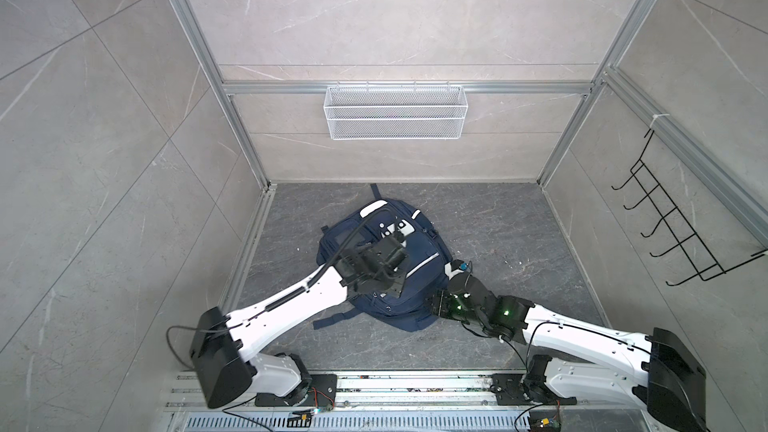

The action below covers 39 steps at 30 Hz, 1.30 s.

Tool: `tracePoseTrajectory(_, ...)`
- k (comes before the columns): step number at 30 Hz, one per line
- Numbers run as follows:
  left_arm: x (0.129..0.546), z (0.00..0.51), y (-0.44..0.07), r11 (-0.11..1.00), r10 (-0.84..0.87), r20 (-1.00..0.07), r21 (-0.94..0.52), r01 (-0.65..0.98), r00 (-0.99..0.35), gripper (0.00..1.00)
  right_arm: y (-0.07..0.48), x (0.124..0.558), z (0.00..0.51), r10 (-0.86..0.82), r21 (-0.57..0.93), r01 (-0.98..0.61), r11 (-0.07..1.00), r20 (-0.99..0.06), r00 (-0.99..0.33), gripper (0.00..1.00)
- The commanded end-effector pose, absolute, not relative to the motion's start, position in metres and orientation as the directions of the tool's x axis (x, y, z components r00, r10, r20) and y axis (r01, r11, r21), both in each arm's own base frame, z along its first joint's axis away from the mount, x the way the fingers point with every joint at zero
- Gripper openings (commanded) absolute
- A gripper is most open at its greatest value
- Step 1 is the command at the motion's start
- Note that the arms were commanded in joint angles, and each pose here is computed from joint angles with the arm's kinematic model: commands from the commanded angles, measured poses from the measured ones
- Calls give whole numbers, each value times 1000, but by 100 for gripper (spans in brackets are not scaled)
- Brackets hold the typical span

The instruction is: Pack the student bag

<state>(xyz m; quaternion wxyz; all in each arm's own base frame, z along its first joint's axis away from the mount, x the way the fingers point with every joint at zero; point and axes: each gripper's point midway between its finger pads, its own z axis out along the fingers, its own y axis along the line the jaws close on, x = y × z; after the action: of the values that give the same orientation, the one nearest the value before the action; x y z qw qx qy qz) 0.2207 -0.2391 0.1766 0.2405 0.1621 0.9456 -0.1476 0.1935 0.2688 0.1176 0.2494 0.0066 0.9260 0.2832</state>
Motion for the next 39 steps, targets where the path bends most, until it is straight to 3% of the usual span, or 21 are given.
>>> tracePoseTrajectory(1, 233, 178, -215, 915, 41, -517, -325, 240, -855, 30, 288, 195, 125, 60, 402, -193, 895, -539, -840, 51)
tracePoseTrajectory(8, 249, 155, -177, 909, -149, -463, -411, 63, -874, 31, 373, 185, 118, -50, 354, -277, 893, -535, -843, 49)
tracePoseTrajectory(13, 267, 143, -171, 845, -262, -402, -534, -8, -877, 33, 410, 178, 102, -26, 439, -264, 859, -477, -879, 48)
tracePoseTrajectory(19, 282, 135, -188, 818, -231, -373, -575, 28, -899, 48, 400, 179, 76, -24, 405, -219, 888, -434, -901, 48)
tracePoseTrajectory(24, 288, 122, -205, 785, -202, -321, -617, 43, -925, 48, 357, 194, 64, 67, 427, -120, 896, -397, -916, 48)
tracePoseTrajectory(28, 290, 115, -211, 775, -200, -294, -632, 33, -934, 43, 321, 207, 66, 105, 400, -71, 914, -401, -910, 49)
tracePoseTrajectory(34, 291, 126, -239, 729, -174, -286, -681, 73, -942, 18, 319, 205, 84, 62, 400, -127, 908, -427, -902, 48)
tracePoseTrajectory(39, 290, 139, -263, 709, -156, -293, -698, 100, -943, 16, 337, 192, 95, 15, 390, -183, 902, -453, -891, 47)
